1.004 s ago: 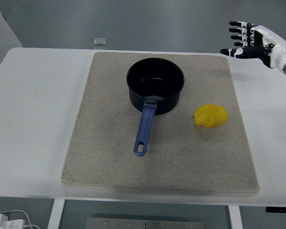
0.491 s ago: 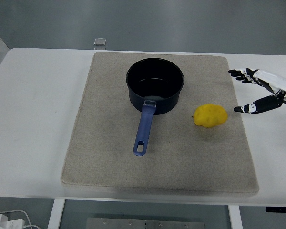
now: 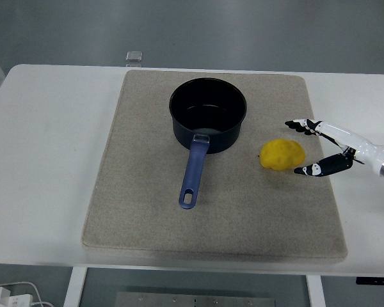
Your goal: Put the potato in the blue pot
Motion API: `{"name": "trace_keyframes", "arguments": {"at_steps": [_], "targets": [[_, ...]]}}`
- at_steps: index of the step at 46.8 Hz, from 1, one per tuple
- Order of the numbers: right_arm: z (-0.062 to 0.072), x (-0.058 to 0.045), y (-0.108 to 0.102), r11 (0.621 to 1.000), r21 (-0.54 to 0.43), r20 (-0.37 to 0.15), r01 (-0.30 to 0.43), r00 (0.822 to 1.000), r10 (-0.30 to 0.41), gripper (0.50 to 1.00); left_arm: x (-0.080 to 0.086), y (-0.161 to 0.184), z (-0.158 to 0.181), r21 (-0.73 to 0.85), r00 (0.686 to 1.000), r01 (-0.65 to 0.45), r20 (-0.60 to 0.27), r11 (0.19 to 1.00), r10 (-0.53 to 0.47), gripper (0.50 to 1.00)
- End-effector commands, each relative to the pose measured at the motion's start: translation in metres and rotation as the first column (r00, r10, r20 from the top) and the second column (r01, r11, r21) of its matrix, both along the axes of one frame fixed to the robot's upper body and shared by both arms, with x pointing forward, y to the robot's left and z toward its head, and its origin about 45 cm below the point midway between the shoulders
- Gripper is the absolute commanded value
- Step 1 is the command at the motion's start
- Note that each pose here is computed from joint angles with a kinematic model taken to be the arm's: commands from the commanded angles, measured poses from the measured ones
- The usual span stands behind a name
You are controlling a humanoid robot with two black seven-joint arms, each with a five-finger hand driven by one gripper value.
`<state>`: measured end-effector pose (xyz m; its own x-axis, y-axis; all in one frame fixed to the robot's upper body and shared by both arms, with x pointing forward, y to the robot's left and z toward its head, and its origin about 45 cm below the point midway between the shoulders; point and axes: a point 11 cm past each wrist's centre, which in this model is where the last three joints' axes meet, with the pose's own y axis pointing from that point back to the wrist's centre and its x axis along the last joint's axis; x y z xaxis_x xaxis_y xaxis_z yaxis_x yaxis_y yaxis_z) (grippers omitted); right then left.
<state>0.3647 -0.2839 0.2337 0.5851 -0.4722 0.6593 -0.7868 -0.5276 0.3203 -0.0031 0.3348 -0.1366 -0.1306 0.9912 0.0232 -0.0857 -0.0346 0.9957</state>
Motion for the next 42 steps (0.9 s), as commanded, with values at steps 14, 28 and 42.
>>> {"name": "trace_keyframes", "arguments": {"at_steps": [14,28,42], "targets": [[-0.014,0.007,0.009,1.0,-0.002,-0.008,0.001,1.0,-0.001,0.903,0.0,0.0,0.0,0.0,1.0,0.0,0.0,1.0,0.0,1.0],[-0.027,0.008,0.017,0.999,-0.028,-0.014,-0.022,1.0,0.022,0.652,0.0,0.0,0.0,0.0,1.0,0.0,0.0,1.0,0.0,1.0],[-0.025,0.014,0.011,0.999,-0.045,-0.003,-0.007,1.0,0.007,0.5,0.0,0.0,0.0,0.0,1.0,0.0,0.001,1.0,0.0,1.0]]}}
